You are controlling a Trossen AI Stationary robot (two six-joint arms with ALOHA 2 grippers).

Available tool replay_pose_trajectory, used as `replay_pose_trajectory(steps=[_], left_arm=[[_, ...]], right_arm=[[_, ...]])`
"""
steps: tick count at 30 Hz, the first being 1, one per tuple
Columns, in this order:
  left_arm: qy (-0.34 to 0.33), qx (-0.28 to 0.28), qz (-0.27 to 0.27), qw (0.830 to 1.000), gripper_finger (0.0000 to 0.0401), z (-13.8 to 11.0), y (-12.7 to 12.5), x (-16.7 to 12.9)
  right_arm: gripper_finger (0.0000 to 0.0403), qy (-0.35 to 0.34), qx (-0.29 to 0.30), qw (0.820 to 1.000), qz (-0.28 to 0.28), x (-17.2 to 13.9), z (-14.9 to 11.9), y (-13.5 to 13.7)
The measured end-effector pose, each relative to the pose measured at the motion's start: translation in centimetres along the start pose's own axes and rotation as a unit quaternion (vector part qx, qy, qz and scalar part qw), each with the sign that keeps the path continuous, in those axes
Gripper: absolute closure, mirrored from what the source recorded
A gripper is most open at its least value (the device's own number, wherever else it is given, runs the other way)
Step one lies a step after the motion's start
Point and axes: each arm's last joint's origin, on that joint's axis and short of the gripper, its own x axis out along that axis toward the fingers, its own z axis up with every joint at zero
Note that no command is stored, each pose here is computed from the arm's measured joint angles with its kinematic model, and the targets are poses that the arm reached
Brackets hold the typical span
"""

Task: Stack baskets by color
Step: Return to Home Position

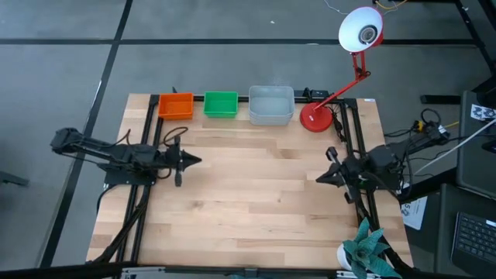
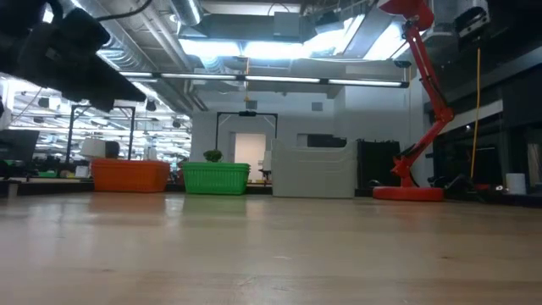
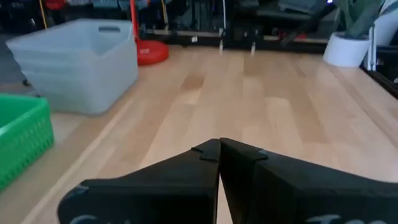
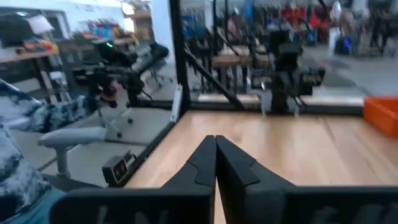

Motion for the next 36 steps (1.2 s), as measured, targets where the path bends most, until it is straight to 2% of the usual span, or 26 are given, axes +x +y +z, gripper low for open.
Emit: replay_pose_trajectory(steps=[3, 11, 17, 25, 29, 31, 36], left_arm=[[-0.011, 0.015, 0.0, 1.0, 0.04, 0.2, 0.1, -0.3], [-0.024, 0.011, -0.001, 1.0, 0.04, 0.4, 0.2, -0.5], [-0.016, 0.015, 0.016, 1.0, 0.04, 0.2, 0.3, -0.5], [-0.015, 0.002, 0.018, 1.0, 0.04, -0.1, 0.3, -0.5], [0.004, -0.005, 0.02, 1.0, 0.0399, -2.1, 0.4, -0.3], [0.006, -0.025, 0.022, 0.999, 0.04, -2.2, 0.4, -0.3], [0.005, -0.024, 0.023, 0.999, 0.0398, -2.2, 0.4, -0.3]], right_arm=[[0.0396, -0.022, -0.018, 1.0, 0.013, -0.6, -0.8, 0.0], [0.0396, -0.059, -0.02, 0.998, 0.017, -1.3, -2.6, -0.2], [0.0396, -0.056, -0.071, 0.996, 0.013, -1.5, -4.4, -0.5], [0.0396, -0.096, -0.066, 0.993, 0.008, -2.0, -5.3, -0.7], [0.0396, -0.082, -0.066, 0.994, -0.022, -2.0, -5.5, -1.0], [0.0396, -0.059, -0.05, 0.997, -0.033, -2.0, -6.0, -1.1], [0.0396, -0.015, -0.009, 1.0, -0.025, -2.0, -6.7, -1.2]])
